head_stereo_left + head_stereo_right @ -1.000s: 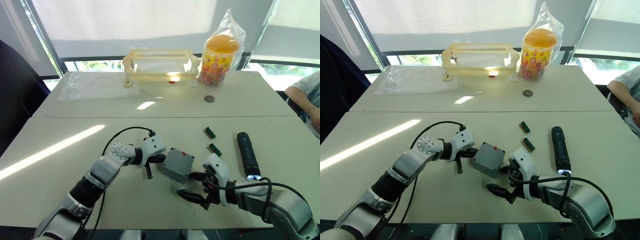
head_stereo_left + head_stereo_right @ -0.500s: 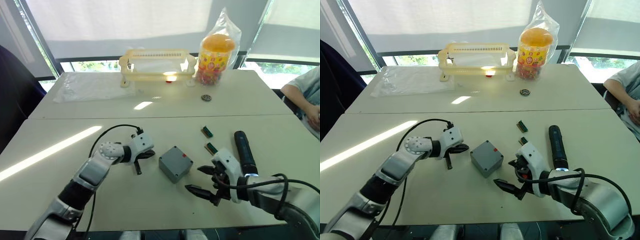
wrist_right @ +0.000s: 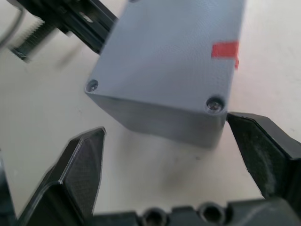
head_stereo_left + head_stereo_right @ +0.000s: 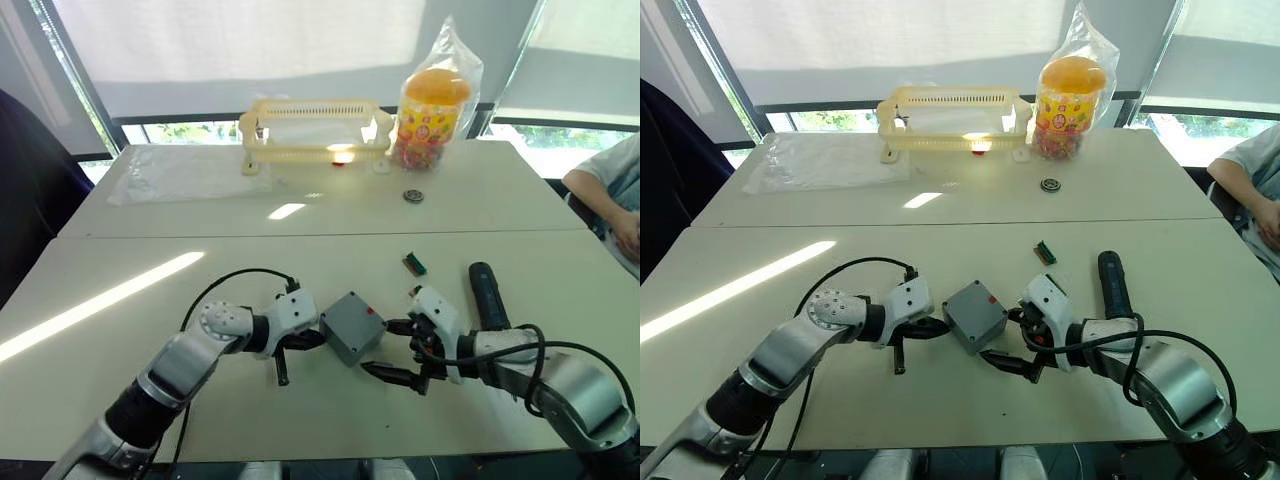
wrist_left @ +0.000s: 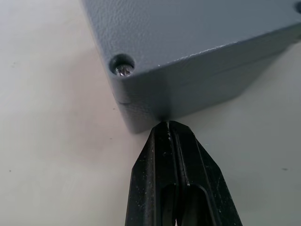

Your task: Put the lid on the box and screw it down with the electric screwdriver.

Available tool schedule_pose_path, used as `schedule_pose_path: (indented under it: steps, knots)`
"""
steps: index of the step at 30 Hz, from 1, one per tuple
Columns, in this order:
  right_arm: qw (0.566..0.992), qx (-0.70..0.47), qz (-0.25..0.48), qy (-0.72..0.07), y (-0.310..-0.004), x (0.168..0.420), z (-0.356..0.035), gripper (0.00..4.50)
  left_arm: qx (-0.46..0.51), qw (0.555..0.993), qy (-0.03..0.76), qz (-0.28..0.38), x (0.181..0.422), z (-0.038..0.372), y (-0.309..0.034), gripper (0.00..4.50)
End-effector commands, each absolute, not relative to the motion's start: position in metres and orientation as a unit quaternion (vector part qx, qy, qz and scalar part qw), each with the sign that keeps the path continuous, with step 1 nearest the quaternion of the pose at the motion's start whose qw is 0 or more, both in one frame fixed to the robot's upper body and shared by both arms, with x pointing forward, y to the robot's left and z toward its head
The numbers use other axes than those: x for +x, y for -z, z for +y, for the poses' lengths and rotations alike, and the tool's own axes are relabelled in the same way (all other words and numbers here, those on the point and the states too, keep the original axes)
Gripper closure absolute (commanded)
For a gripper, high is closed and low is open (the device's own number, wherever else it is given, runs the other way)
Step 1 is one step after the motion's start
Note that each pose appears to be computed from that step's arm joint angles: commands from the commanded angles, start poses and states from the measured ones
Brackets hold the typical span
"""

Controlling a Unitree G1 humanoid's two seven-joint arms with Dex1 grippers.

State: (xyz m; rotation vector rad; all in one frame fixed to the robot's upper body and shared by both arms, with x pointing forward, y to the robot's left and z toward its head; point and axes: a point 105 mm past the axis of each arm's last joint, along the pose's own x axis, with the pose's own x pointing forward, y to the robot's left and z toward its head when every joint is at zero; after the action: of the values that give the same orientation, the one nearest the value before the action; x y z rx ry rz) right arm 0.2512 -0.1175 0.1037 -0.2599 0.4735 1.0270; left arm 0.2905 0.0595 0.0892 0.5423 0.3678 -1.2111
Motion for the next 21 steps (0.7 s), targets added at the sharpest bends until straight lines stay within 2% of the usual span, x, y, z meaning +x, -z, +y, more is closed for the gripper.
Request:
schedule_pose_path:
  steps: [1,7,17,21]
  knots:
    - [0.822,-0.109,0.213,-0.516,-0.112,0.237,-0.107,0.01,0.264,0.768,0.565,0.143,0.296,0.05,-0.096,4.5]
    - [0.826,-0.098,0.221,-0.509,-0.109,0.231,-0.107,0.01,0.263,0.765,0.571,0.14,0.296,0.049,-0.095,4.5]
    - [0.84,-0.115,0.222,-0.481,-0.11,0.236,-0.119,0.01,0.261,0.76,0.576,0.148,0.286,0.056,-0.095,4.5]
    - [0.859,-0.089,0.225,-0.452,-0.142,0.234,-0.148,0.01,0.271,0.77,0.561,0.137,0.285,0.072,-0.114,4.5]
